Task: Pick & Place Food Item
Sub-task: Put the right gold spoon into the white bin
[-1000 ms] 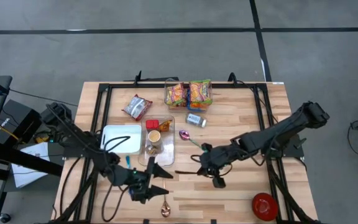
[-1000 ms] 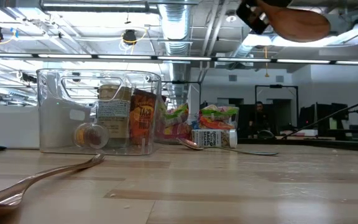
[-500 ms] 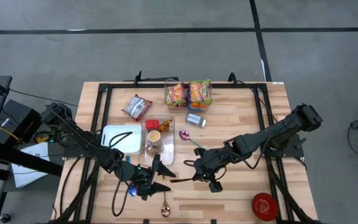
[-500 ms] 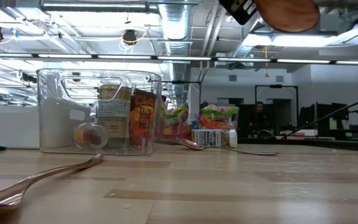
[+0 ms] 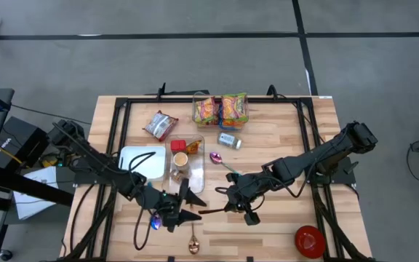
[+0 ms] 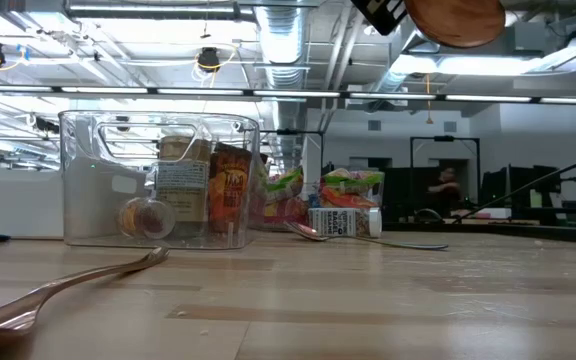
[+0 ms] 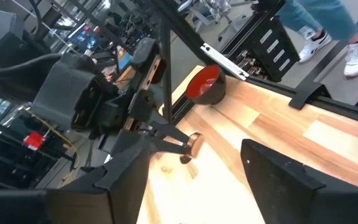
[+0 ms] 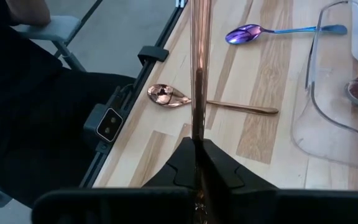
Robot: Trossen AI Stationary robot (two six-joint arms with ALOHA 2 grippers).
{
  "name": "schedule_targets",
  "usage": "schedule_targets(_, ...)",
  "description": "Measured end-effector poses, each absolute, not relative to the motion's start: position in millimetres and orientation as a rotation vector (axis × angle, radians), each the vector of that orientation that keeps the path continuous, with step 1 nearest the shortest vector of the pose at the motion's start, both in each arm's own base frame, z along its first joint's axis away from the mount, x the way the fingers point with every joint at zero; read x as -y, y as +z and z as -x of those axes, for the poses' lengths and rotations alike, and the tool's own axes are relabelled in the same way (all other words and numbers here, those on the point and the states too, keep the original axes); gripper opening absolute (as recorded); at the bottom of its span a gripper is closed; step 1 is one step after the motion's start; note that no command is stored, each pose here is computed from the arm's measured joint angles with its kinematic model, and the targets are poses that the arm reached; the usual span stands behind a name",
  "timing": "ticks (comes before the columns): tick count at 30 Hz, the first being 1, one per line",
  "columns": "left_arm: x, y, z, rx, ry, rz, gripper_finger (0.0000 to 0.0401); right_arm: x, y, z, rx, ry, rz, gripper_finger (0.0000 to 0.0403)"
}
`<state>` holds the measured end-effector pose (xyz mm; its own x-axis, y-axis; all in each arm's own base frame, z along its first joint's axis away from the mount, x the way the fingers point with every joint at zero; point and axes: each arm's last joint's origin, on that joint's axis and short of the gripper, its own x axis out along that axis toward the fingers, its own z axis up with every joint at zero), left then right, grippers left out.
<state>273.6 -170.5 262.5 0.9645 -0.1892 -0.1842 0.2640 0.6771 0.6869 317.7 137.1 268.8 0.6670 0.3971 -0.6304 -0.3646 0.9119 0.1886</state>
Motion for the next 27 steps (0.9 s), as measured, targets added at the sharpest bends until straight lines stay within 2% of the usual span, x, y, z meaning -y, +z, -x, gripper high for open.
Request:
schedule_targets(12,166.8,262.4,-276.5,-0.086,-0.31,-0.77,0.0158,-137.1,268.7,-317.6,-0.723,0.43,-0.047,0.0004)
schedule_targets(22,168.1,264.0,-276.4,-0.059,-0.344,-0.759,0.0144,-136.4,268.7,-317.9,-0.723,0.428,-0.048,0.0004)
schedule_targets(27,168.1,264.0,-276.4,-0.058,-0.344,-0.758,0.0122,-136.3,268.7,-317.9,-0.723,0.428,-0.048,0.0004)
